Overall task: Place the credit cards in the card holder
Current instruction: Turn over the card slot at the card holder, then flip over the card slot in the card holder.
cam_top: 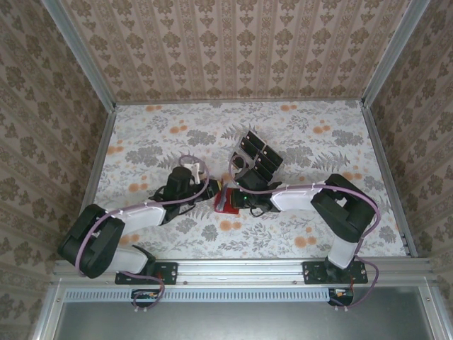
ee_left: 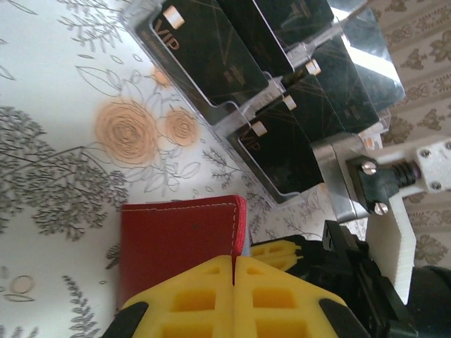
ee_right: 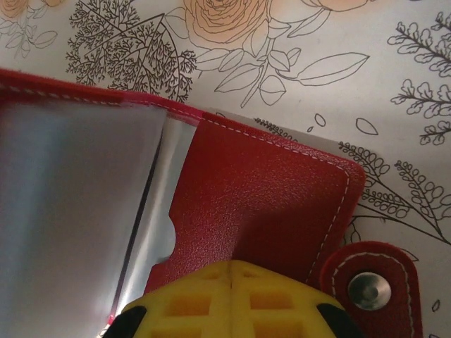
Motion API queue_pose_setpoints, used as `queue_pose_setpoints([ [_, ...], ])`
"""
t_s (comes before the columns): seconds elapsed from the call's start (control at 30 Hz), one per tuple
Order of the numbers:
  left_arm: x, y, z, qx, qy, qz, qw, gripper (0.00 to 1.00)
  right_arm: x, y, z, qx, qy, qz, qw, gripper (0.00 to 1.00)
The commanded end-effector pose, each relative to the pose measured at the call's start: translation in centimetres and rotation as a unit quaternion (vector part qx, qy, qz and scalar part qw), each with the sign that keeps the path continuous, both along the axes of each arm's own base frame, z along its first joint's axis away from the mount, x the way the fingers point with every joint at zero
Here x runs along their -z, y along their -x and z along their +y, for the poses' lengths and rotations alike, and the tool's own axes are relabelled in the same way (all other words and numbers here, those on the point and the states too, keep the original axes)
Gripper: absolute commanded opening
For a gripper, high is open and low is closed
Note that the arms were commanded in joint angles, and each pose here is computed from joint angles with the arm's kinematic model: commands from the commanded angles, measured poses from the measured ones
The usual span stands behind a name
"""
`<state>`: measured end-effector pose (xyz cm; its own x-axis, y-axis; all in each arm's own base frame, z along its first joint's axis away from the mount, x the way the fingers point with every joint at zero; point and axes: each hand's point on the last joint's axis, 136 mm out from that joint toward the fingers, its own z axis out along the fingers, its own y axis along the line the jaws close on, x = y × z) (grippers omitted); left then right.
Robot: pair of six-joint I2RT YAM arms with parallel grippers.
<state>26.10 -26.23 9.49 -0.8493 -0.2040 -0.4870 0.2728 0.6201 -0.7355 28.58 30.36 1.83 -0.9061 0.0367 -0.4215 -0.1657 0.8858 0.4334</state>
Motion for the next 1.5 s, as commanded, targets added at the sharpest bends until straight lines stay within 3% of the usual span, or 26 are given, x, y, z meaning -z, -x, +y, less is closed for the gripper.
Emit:
queue_pose_setpoints([
  [0.0,1.6,0.2,-0.3,0.004,-0.024,0.016,1.000,0.00,5.3,3.6,-4.2,0.001,0.097,0.087,0.992,0.00],
  [0.27,3.0,0.4,0.3,-0.008,-0.054,0.020,0.998,0.00,1.3,2.6,-4.5,0.011,0.085,0.056,0.995,0.01],
  [0.43,2.7,0.4,0.6,-0.012,-0.057,0.015,0.998,0.00,-2.7,2.0,-5.6,0.036,0.085,0.024,0.995,0.16],
  [0.67,1.9,0.3,1.2,-0.023,-0.063,0.002,0.998,0.00,-6.1,2.3,-5.8,0.033,0.073,0.003,0.997,0.18],
  [0.8,1.7,0.4,1.8,-0.033,-0.070,-0.003,0.997,0.00,-7.0,2.6,-5.9,0.052,0.055,0.012,0.997,0.19],
  [1.23,3.8,1.3,5.5,-0.085,-0.131,0.007,0.988,0.00,-6.2,2.9,0.1,-0.011,-0.031,0.035,0.999,0.27],
  [1.37,4.7,1.4,7.4,-0.110,-0.162,0.013,0.981,0.38,-5.5,2.4,1.0,-0.017,-0.023,0.039,0.999,0.31],
  [1.47,4.2,1.3,8.1,-0.113,-0.175,0.002,0.978,0.53,-5.1,2.1,1.0,-0.019,-0.013,0.039,0.999,0.35],
])
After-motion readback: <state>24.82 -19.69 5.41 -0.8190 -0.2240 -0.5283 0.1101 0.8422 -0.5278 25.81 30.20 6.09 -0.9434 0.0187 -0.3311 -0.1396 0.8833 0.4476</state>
